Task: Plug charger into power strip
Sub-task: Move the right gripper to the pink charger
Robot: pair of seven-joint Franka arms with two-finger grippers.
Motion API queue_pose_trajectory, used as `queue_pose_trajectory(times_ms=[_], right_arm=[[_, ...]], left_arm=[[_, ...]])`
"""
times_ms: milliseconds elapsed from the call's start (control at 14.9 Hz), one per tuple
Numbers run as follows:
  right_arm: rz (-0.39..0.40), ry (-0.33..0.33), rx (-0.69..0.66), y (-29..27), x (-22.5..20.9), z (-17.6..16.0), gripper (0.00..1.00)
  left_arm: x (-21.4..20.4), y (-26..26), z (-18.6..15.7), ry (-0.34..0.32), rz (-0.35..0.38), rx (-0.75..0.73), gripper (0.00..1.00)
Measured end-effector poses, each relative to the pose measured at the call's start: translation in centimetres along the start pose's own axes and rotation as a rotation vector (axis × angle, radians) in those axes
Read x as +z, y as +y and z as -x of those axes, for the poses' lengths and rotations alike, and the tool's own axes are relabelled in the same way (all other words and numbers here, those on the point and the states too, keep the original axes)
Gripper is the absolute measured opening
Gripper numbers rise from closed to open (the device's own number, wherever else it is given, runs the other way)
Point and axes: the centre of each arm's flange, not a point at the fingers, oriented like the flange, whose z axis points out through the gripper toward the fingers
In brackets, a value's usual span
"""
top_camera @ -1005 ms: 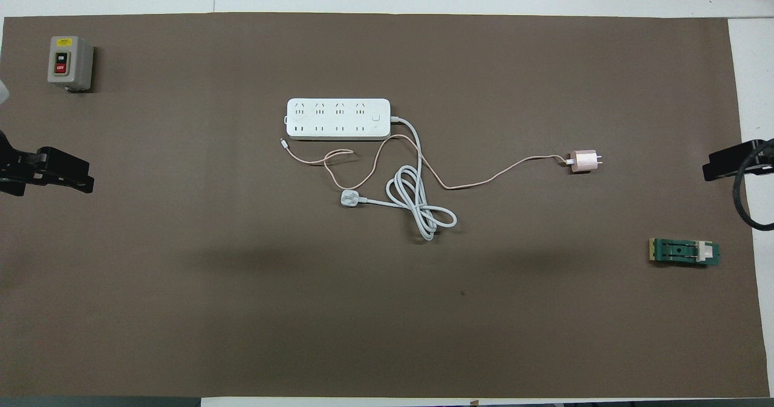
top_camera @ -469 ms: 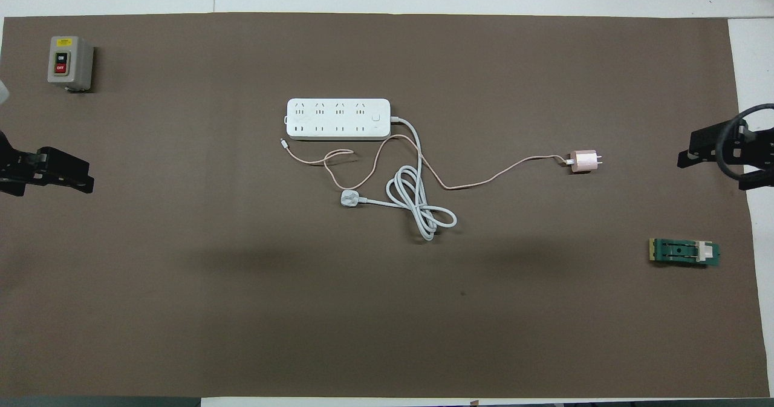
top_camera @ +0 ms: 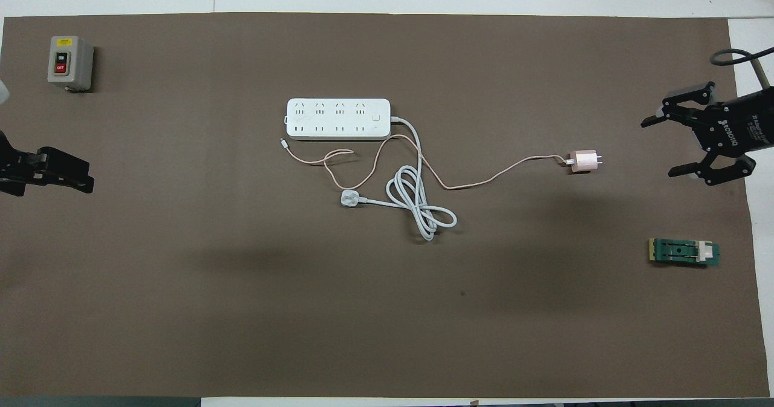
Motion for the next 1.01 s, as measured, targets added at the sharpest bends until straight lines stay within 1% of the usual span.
queue_pose_trajectory(times_ms=[67, 201, 402, 536, 670, 804, 1005], right_arm=[[-0.026, -0.029, 0.067, 0.3, 0.9, -0.9, 1.0], [-0.045, -0.085, 0.166, 1.1, 3.0, -2.8, 1.0], [-0.024, -0.159, 0.256, 2.5, 7.5, -6.4, 1.0], [0.004, -0.198, 0.303, 3.1, 10.3, -8.0, 1.0], [0.008, -0.234, 0.331, 3.5, 12.3, -8.9, 1.0], [0.018, -0.249, 0.345, 3.8, 13.4, -9.4, 1.0], [0.014, -0.236, 0.364, 3.9, 14.5, -10.4, 1.0]], left_arm=[[0.0, 0.0, 0.0, 0.0, 0.0, 0.0, 1.0], [0.0, 0.0, 0.0, 0.0, 0.0, 0.0, 1.0], [0.0, 0.0, 0.0, 0.0, 0.0, 0.0, 1.0], [0.0, 0.0, 0.0, 0.0, 0.0, 0.0, 1.0], [0.0, 0.0, 0.0, 0.0, 0.0, 0.0, 1.0], [0.0, 0.0, 0.0, 0.0, 0.0, 0.0, 1.0], [0.0, 0.0, 0.0, 0.0, 0.0, 0.0, 1.0]])
